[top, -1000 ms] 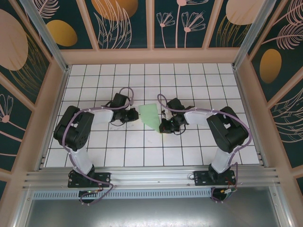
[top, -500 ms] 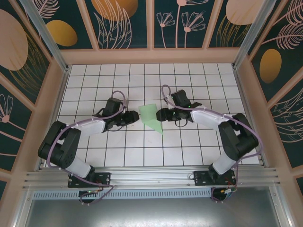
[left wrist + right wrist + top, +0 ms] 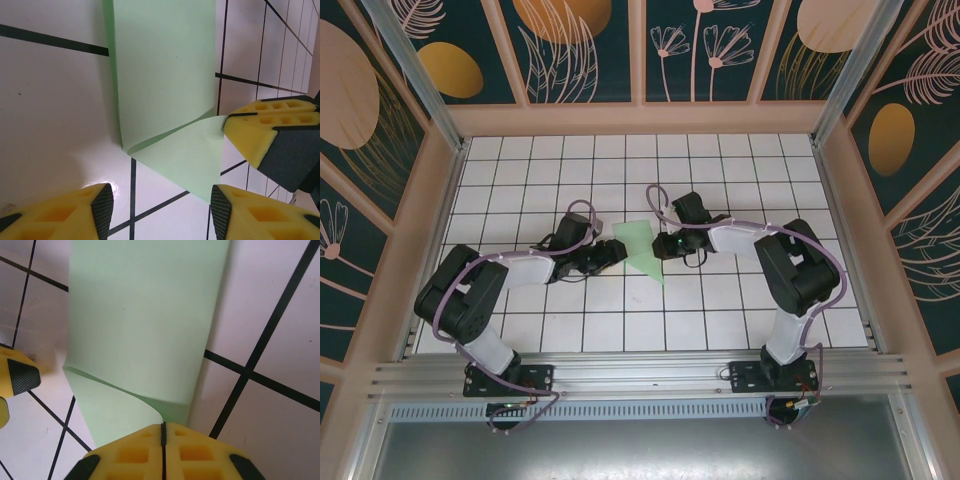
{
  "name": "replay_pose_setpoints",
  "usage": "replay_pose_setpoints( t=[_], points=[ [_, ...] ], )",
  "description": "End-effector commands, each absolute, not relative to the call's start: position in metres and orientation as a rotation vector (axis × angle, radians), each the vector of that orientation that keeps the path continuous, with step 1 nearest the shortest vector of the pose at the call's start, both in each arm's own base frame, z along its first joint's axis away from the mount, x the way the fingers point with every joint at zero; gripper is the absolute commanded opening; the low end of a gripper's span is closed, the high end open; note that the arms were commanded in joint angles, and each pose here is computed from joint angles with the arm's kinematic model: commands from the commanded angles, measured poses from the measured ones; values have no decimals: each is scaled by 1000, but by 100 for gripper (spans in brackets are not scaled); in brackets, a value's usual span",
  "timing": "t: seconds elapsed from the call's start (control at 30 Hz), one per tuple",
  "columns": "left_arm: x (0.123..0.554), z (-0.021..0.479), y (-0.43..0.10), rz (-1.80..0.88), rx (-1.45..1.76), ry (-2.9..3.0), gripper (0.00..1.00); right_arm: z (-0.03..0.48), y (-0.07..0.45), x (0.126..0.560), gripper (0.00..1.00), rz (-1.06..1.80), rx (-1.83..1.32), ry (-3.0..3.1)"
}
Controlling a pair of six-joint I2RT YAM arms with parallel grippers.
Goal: Fold a paper plane with a square sheet of paper (fold left side to right side)
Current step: Fourth fold the wing at the center of the table.
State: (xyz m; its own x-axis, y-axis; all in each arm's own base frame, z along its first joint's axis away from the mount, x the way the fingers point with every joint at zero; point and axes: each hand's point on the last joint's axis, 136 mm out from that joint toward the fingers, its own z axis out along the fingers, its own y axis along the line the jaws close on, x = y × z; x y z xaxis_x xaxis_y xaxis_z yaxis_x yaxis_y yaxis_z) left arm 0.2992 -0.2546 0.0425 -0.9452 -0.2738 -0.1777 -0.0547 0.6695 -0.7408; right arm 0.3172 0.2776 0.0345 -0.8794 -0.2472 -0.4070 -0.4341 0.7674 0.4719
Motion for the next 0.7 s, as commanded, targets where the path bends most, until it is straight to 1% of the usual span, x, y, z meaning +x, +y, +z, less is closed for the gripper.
replay_pose_setpoints(
  t=[0.0,0.07,0.37,0.5,0.67],
  points=[
    [305,45,-262,-1164,-264,2595,56,46,277,324,6,798,-537,2594],
    [305,44,-263,-1164,-264,2600,56,47,275,324,4,788,-533,2591],
    [315,52,-274,-1198,-244,2573,56,46,273,322,4,784,-526,2598],
    [319,46,-278,-1202,-246,2583,52,45,273,320,4,784,-526,2604],
    [325,48,-282,-1214,-240,2572,44,45,273,320,4,790,-524,2603]
  ],
)
